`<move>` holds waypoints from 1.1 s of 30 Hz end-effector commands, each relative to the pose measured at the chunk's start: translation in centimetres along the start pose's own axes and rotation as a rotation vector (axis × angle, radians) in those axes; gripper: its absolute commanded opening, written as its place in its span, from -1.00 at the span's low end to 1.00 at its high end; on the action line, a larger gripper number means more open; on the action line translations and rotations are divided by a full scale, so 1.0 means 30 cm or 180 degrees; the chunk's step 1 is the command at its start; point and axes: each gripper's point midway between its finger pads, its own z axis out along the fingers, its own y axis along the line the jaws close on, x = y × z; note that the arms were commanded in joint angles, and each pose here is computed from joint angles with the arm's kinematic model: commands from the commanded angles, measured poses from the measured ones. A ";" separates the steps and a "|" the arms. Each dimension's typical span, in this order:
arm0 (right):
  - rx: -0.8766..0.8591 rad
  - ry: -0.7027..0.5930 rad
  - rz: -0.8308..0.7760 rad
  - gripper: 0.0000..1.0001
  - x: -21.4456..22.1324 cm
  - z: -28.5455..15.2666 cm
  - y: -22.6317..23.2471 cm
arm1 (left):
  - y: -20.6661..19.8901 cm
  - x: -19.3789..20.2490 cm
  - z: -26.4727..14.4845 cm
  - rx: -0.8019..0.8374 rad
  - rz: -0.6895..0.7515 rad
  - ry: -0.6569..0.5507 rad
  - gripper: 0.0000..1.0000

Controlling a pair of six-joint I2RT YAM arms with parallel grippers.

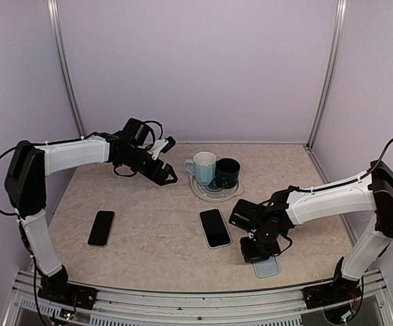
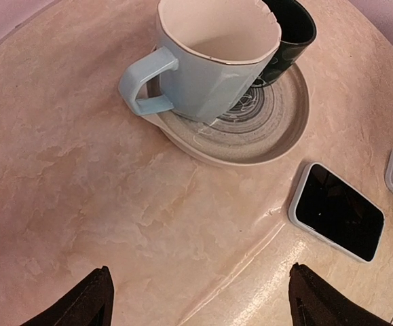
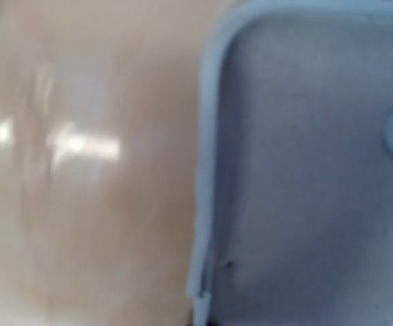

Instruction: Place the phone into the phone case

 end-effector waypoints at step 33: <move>-0.0176 -0.0580 -0.0571 -0.77 -0.384 0.037 0.157 | 0.448 0.291 -0.308 -0.1735 0.0346 0.1036 0.73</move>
